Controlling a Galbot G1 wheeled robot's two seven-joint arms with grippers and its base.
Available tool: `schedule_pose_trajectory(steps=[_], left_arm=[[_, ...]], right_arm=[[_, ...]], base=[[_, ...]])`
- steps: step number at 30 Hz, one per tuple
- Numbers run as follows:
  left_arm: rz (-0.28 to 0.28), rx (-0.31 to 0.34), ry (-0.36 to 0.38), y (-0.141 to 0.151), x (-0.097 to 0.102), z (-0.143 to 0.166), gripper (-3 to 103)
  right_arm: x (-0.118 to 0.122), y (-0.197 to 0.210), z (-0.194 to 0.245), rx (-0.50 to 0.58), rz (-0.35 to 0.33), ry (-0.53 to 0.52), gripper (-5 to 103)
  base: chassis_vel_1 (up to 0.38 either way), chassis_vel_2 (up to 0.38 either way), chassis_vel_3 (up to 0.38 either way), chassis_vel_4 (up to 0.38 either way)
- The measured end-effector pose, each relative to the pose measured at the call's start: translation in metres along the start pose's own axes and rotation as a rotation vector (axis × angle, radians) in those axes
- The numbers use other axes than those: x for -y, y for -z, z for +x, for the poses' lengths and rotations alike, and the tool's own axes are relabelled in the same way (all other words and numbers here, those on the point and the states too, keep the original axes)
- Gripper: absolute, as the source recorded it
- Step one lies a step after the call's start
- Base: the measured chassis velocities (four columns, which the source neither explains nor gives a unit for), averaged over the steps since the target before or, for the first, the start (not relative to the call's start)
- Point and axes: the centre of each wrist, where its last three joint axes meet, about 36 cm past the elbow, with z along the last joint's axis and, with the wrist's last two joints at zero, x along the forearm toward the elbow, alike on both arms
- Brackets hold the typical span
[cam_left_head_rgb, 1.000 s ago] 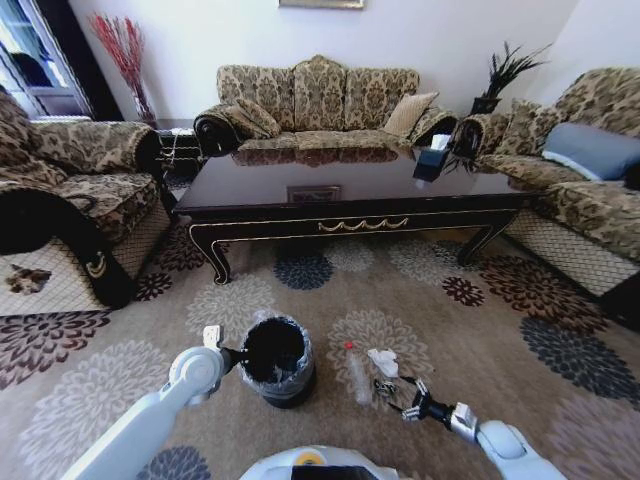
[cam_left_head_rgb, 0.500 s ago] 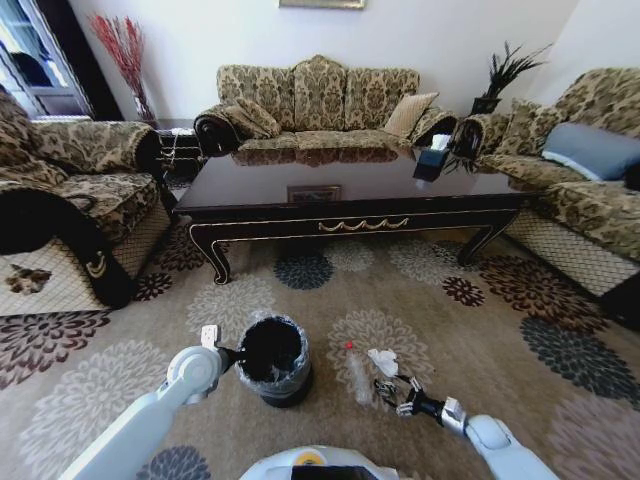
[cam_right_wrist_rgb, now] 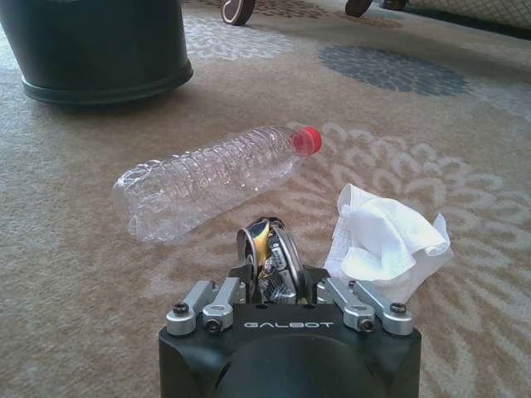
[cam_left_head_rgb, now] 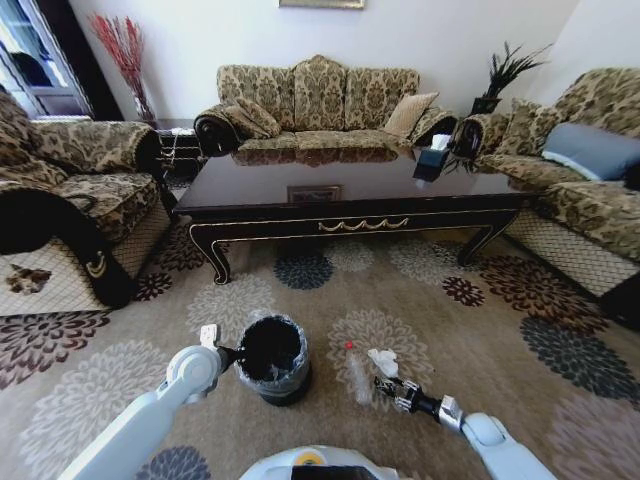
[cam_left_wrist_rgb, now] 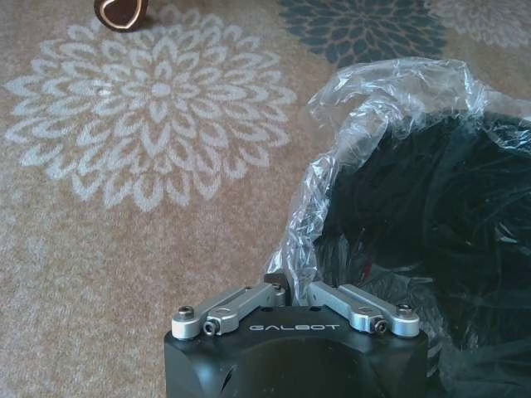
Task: Move to the front of the table and pick up the trash from the floor, then place it into the trash bin.
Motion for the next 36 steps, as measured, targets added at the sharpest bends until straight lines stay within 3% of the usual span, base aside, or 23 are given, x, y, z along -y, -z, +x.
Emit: schedule_pose_trajectory(steps=[3,21,30,36], left_arm=[[0.000,-0.003,-0.001,-0.002,0.001,-0.001,0],[-0.006,-0.014,-0.018,-0.005,0.005,-0.003,0],[-0.036,-0.019,-0.026,-0.012,0.019,-0.008,0],[-0.060,-0.025,-0.040,-0.016,0.028,-0.007,0]], right_arm=[[0.000,-0.001,0.002,-0.002,0.001,-0.002,26],[-0.003,0.000,0.025,0.007,0.002,-0.013,25],[-0.002,0.046,0.048,0.121,0.048,-0.039,25],[-0.013,0.091,0.057,0.217,0.075,-0.010,25]], base=[[0.000,0.000,0.000,0.000],[0.000,0.000,0.000,0.000],[0.000,0.000,0.000,0.000],[0.000,0.000,0.000,0.000]])
